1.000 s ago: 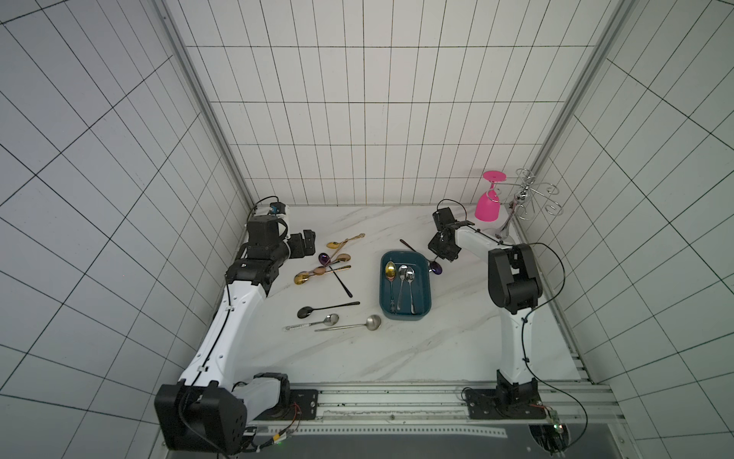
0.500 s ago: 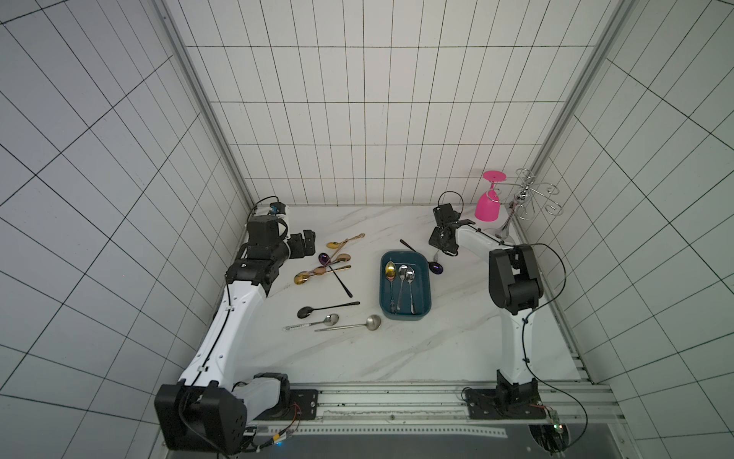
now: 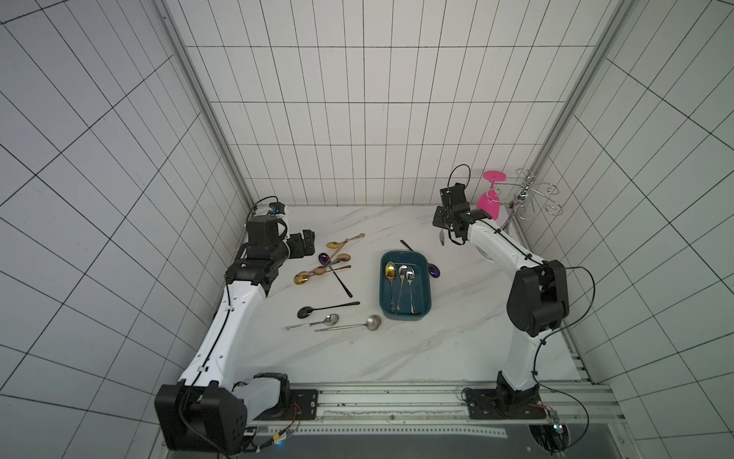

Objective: Put the spoon into the storage box
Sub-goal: Pick up the spoon from the center of the board, then adjust the spoon.

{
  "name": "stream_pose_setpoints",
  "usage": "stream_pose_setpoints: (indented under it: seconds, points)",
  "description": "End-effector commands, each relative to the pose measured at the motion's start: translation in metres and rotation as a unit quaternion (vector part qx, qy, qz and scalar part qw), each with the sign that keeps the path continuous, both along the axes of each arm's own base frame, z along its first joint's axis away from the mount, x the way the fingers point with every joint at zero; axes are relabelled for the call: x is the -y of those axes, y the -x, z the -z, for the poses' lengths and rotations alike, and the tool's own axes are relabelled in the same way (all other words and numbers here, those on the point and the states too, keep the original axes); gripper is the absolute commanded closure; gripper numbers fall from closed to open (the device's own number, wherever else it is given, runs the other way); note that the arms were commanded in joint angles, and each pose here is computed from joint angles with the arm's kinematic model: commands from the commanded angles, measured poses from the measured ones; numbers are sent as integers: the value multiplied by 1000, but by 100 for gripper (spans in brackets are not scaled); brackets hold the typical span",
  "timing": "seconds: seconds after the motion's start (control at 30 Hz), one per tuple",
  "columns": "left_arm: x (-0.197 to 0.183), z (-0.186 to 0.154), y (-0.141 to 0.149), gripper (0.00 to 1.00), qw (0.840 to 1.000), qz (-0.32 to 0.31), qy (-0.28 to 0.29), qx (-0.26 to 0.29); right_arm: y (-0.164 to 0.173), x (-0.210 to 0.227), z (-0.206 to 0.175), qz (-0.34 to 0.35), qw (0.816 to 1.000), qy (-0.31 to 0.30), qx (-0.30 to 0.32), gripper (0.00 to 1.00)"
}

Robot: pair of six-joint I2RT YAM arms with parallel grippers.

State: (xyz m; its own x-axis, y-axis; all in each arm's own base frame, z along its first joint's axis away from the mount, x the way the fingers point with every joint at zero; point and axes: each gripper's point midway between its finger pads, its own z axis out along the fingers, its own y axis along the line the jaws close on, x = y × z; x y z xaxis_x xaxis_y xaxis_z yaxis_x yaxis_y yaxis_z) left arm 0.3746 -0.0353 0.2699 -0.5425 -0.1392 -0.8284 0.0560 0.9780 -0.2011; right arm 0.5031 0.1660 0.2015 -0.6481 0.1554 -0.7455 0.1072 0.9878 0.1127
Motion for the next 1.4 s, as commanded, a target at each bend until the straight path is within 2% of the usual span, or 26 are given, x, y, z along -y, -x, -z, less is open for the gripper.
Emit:
stream_pose_setpoints:
  seconds: [0.0, 0.33, 0.47, 0.57, 0.63, 0.73, 0.9, 1.0, 1.07, 1.13, 1.17, 1.27, 1.37]
  points:
    - [-2, -8, 0, 1, 1000, -4, 1, 16, 37, -14, -9, -23, 999, -11, -29, 100]
    - [-5, -7, 0, 1, 1000, -7, 2, 16, 130, -73, 14, -87, 988, -88, -89, 100]
    - [-5, -7, 0, 1, 1000, -7, 5, 17, 140, -94, 14, -156, 984, -59, -69, 100]
    - [-4, -8, 0, 1, 1000, -6, 5, 18, 141, -108, 9, -237, 970, -34, -48, 100]
    - [3, -11, 2, 1, 1000, 17, 7, 19, 147, -125, 4, -316, 948, -29, -22, 100]
    - [28, -23, 9, 1, 995, 96, 27, 19, 160, -142, -6, -411, 911, -19, 17, 100]
    - [67, -46, 20, 1, 977, 199, 72, 17, 183, -158, -16, -531, 841, 8, 102, 100]
    - [92, -51, 25, 1, 965, 245, 88, 6, 193, -160, -15, -572, 806, 31, 151, 100]
    - [113, -54, 33, 1, 953, 287, 95, -1, 200, -161, -15, -596, 782, 46, 180, 100]
    - [136, -56, 44, 1, 936, 336, 100, -10, 214, -163, -8, -644, 733, 74, 207, 100]
    - [145, -57, 48, 1, 930, 352, 104, -15, 217, -162, -4, -659, 715, 92, 216, 100]
    - [170, -54, 61, 1, 907, 402, 125, -36, 217, -158, 1, -677, 677, 158, 244, 100]
    - [188, -43, 73, 1, 885, 434, 152, -73, 218, -152, 1, -676, 618, 254, 309, 100]
